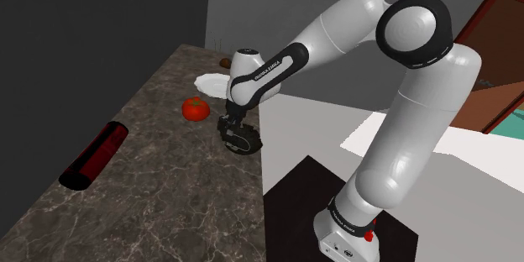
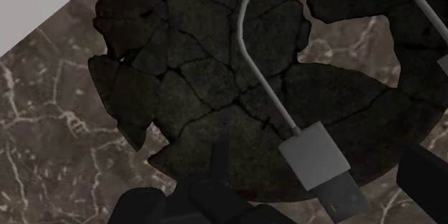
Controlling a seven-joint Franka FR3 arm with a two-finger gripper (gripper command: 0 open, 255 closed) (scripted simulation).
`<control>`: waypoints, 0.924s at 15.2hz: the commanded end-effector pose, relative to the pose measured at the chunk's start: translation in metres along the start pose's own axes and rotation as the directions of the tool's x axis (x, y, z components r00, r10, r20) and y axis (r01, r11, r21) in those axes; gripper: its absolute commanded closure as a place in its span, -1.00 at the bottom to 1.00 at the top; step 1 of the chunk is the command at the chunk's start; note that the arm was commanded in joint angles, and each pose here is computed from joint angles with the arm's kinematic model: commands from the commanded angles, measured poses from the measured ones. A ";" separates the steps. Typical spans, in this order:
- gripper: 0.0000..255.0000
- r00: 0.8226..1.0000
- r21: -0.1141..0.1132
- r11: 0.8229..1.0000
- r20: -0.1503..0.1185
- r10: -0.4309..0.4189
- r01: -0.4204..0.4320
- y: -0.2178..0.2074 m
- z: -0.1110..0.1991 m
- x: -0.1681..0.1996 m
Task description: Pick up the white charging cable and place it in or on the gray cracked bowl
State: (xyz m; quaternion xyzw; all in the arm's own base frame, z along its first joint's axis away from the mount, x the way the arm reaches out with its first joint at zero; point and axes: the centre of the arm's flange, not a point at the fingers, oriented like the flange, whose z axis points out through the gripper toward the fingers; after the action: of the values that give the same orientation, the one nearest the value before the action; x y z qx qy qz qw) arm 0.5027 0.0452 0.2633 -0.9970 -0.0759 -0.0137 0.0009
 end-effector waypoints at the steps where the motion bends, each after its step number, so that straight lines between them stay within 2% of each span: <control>1: -1.00 1.000 0.000 1.000 0.000 0.000 0.000 0.000 0.000 0.000; 2: -1.00 1.000 0.000 1.000 0.000 0.000 0.000 0.000 0.000 0.000; 6: -1.00 1.000 0.000 1.000 0.000 0.000 0.000 0.000 -0.050 0.000; 14: -1.00 1.000 0.000 1.000 0.000 0.000 0.000 0.000 -0.050 0.000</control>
State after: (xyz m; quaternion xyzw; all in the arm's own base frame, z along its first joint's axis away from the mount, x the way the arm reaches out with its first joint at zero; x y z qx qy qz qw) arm 0.5014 0.0450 0.3133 -0.9970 -0.0759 -0.0137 0.0009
